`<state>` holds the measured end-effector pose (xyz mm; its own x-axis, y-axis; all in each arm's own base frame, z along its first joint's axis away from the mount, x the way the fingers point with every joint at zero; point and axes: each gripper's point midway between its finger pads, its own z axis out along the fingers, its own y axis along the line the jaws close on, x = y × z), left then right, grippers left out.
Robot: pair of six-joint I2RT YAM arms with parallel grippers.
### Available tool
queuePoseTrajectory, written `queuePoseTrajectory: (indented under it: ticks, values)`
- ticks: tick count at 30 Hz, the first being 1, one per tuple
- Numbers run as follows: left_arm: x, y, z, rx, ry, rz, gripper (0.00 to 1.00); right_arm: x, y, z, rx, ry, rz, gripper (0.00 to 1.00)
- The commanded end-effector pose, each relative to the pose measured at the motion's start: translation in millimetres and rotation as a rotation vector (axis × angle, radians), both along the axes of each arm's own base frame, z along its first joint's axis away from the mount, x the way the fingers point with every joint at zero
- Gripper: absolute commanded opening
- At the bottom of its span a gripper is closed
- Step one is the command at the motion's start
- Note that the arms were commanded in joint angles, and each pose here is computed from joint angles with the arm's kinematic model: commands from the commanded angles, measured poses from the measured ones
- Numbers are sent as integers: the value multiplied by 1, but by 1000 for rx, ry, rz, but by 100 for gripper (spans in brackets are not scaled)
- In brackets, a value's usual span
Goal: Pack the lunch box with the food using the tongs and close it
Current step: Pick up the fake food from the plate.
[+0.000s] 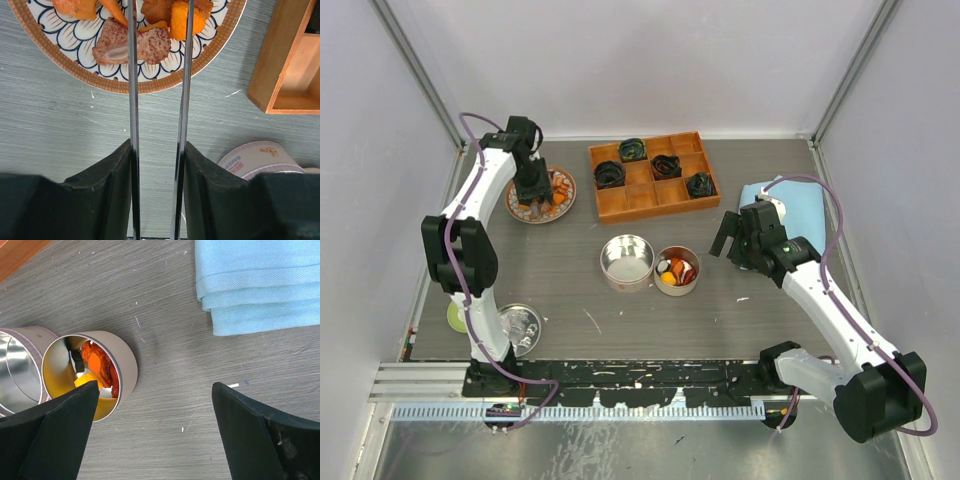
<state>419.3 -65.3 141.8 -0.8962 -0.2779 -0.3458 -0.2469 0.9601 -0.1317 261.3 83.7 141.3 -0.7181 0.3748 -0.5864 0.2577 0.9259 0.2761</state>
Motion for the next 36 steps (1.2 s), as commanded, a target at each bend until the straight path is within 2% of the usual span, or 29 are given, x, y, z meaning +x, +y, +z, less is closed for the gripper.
queuePoseTrajectory:
  ticks: [1, 8, 17, 36]
  values:
    - [7, 2, 11, -4, -36, -11, 37, 12, 0, 16, 4, -63, -10, 100]
    - [1, 4, 15, -1, -39, -4, 28, 11, -1, 17, 5, -69, -13, 100]
    - [-9, 8, 27, 12, -59, 0, 23, 12, -1, 17, 6, -66, -11, 100]
    - [-25, 5, 70, -24, -179, -17, 22, 11, 0, 19, 12, -73, -12, 100]
